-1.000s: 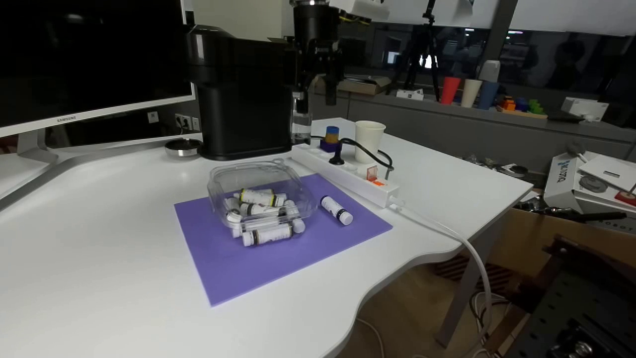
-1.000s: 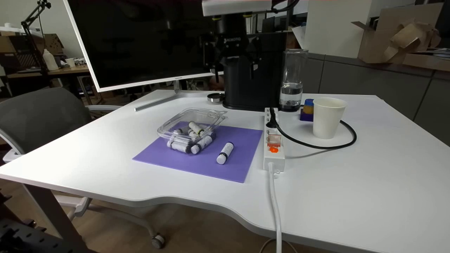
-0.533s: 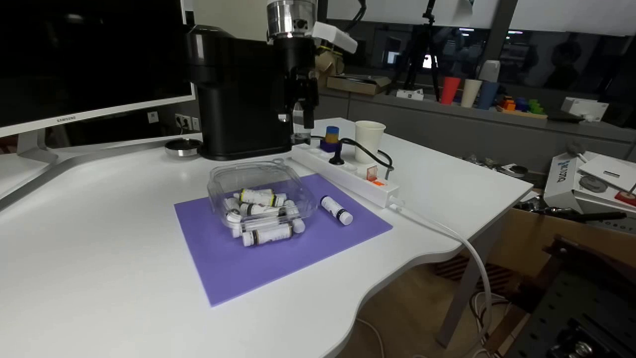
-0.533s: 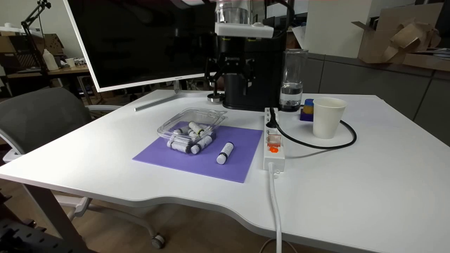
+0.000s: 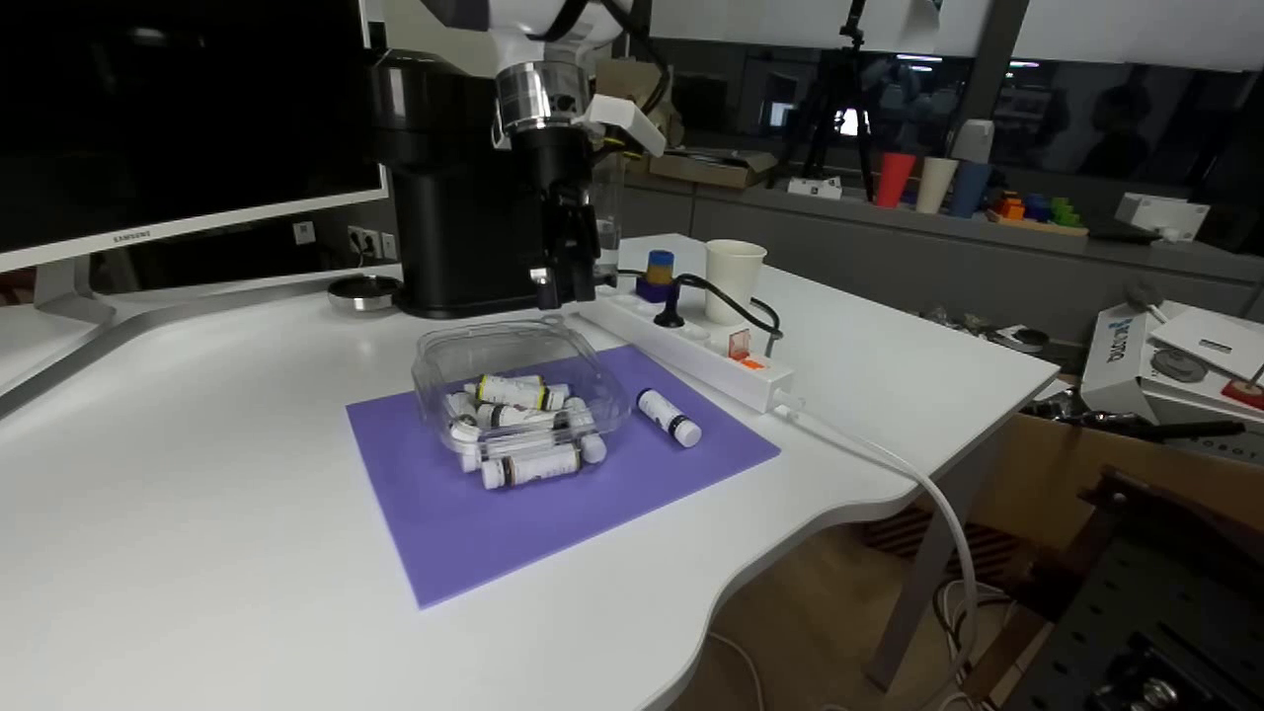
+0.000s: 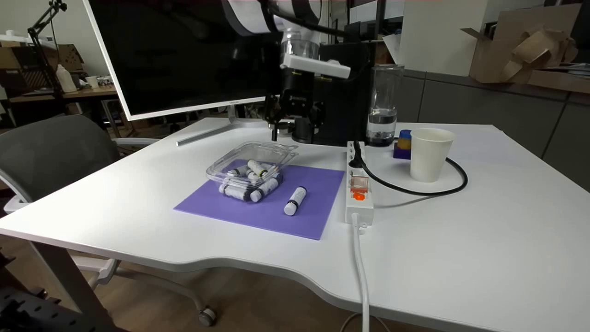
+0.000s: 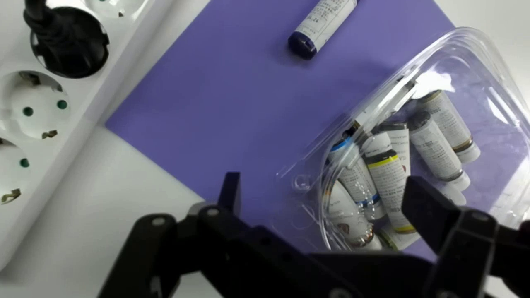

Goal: Open the lid of the clear container

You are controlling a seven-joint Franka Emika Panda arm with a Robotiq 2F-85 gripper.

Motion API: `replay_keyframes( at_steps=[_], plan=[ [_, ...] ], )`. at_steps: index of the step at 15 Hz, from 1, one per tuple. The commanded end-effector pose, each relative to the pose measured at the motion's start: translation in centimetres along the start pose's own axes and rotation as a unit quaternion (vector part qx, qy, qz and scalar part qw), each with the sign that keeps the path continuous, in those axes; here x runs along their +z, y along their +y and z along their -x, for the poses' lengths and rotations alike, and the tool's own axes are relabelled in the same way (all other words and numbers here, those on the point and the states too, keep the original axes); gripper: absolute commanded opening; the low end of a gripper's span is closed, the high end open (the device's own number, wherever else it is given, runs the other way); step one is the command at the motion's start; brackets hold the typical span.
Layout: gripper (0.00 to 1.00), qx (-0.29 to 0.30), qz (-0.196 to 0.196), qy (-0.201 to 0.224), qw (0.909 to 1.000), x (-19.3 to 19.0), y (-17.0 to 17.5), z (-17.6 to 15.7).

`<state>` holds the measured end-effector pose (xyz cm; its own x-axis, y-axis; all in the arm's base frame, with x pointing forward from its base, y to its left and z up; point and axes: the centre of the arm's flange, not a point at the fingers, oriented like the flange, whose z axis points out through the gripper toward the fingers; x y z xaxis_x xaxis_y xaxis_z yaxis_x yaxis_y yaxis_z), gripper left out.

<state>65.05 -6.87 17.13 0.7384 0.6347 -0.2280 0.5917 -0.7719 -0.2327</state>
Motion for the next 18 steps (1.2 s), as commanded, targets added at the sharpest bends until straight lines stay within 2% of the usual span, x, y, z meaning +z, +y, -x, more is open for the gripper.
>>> replay_keyframes(
  at_steps=[1, 12, 18],
  plan=[
    [1.00, -0.009, -0.014, -0.014, 0.9998, 0.1, 2.0, -2.0],
    [1.00, -0.065, -0.054, -0.064, 0.9944, 0.9, -0.2, -3.3],
    [1.00, -0.091, -0.077, -0.097, 0.9881, 0.8, -1.9, -2.9]
  ],
)
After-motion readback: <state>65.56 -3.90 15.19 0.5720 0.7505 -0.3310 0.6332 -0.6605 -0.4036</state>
